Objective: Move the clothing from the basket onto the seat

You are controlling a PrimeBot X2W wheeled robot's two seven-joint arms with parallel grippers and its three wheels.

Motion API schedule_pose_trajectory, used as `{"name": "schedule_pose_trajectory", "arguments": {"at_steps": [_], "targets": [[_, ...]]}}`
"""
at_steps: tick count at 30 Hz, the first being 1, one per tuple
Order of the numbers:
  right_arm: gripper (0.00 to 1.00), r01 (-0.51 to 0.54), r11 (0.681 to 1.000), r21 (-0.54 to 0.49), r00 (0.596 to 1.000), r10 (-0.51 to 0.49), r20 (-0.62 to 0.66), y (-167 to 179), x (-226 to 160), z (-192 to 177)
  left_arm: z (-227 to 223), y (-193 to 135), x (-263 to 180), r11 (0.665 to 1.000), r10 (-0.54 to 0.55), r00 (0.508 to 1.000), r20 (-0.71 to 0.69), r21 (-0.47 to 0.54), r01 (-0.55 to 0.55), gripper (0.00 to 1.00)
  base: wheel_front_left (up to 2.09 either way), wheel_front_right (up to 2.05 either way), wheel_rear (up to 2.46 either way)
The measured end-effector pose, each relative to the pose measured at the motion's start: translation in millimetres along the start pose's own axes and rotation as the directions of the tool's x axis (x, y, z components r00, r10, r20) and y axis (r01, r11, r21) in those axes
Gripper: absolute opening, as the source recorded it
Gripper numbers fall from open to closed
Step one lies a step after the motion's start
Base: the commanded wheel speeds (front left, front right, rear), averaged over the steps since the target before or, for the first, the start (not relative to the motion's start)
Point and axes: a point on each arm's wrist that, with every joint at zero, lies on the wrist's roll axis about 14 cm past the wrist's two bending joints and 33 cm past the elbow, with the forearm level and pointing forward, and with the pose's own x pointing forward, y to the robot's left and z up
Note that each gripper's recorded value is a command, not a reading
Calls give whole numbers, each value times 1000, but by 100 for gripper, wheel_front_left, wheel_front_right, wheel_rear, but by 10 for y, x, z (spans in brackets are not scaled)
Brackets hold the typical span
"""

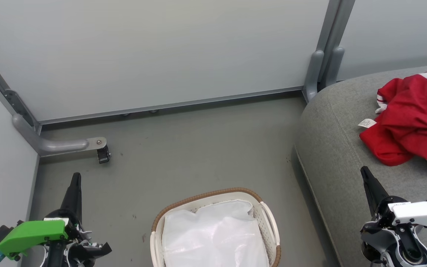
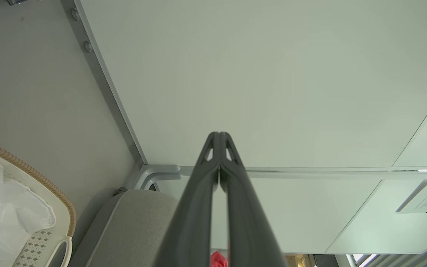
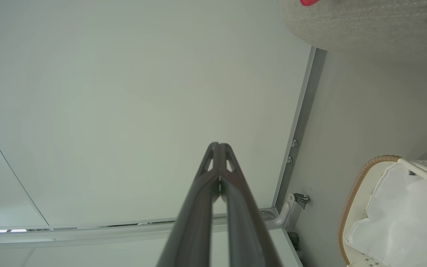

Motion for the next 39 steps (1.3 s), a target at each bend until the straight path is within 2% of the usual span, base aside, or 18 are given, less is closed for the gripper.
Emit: {"name": "schedule_pose_trajectory", "arguments": {"at_steps": [39], "targets": [[0, 0, 1000, 0, 1000, 0, 0, -1, 0, 0, 1, -1, 0, 1000, 0, 1000, 0, 0, 0, 0, 0, 0, 0]]}}
